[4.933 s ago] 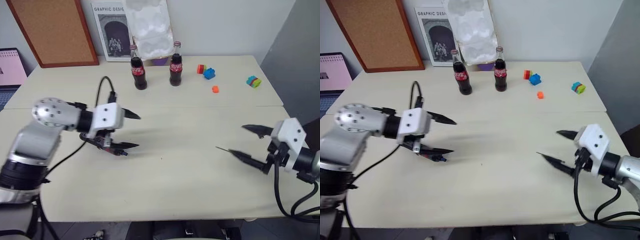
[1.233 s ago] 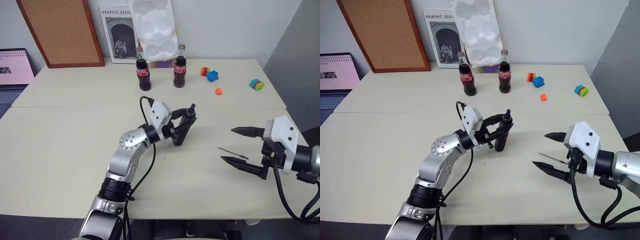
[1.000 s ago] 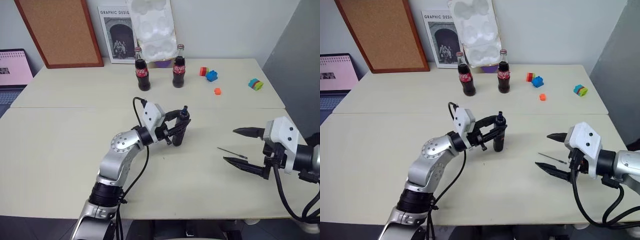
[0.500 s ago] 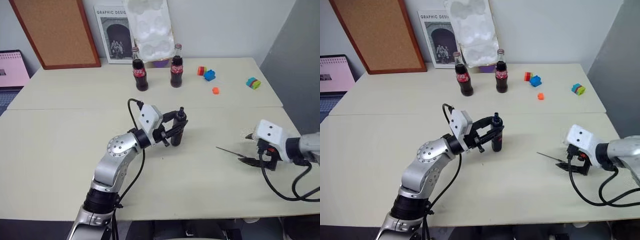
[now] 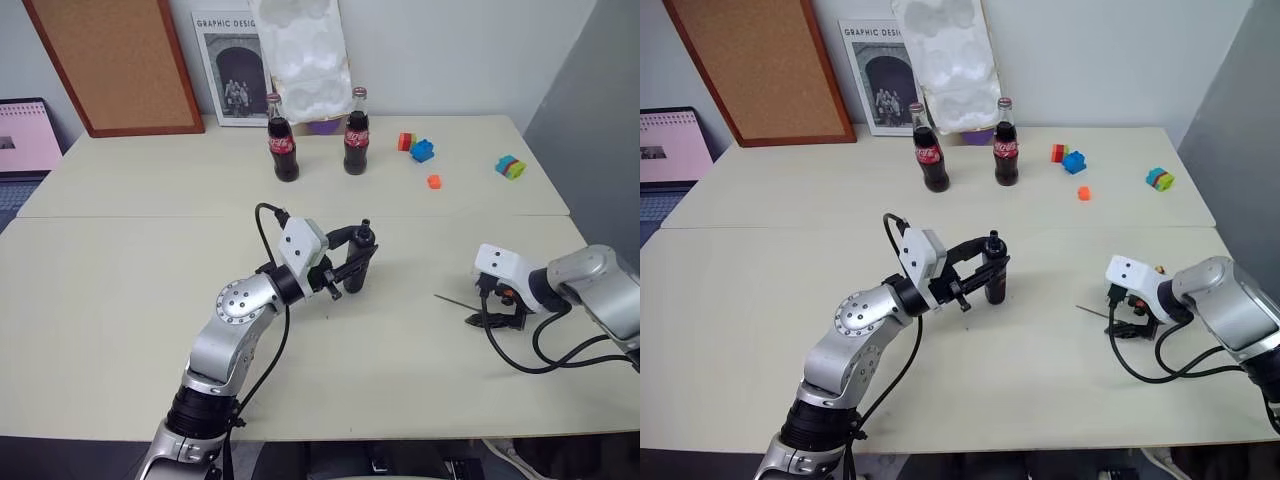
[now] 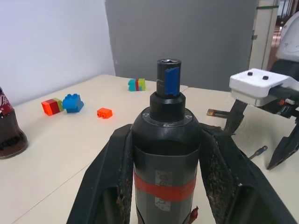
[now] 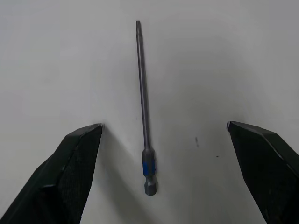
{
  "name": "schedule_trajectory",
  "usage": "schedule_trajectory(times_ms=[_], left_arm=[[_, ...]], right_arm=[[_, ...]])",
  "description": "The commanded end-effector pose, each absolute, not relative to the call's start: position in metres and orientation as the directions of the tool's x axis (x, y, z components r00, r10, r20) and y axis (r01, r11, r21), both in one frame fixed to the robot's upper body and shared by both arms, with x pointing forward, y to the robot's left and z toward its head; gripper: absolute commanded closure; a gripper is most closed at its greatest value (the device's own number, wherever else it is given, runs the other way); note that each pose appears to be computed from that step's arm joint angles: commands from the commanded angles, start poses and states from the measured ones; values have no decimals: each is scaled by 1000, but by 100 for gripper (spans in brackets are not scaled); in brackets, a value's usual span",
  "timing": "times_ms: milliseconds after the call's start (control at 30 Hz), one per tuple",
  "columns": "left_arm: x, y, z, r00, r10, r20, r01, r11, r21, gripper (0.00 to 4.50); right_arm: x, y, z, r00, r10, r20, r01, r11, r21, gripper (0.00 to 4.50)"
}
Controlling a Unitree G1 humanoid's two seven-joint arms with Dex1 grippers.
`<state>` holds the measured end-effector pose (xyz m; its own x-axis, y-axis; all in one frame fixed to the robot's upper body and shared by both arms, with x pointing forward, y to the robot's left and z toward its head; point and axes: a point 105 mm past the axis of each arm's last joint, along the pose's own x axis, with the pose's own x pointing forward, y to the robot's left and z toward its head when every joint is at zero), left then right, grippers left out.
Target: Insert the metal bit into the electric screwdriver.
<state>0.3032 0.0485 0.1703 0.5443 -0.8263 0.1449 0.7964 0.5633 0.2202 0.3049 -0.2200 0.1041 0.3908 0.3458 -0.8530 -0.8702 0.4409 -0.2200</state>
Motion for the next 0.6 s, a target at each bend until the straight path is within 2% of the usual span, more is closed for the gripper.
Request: schedule_trajectory(times_ms=[33,300,400,533,600], left_arm=[[303,47,162,545,-830,114,801,557,219,286],[307,49,160,544,-832,108,802,554,225,286],[309,51,160,545,-832,107,800,554,231,286],[310,51,160,544,-832,107,799,553,237,286],[310,50,161,543,-833,108,799,551,239,286]], right_arm=[[304,-221,106,390,311,-867,-876,416,-245,101],[303,-213,102,386,310,-869,-880,405,-246,274],[304,-214,100,386,307,-870,-876,418,-241,358],[304,-214,101,390,310,-867,-871,430,-238,449],[306,-213,102,397,312,-863,-867,436,-241,450]])
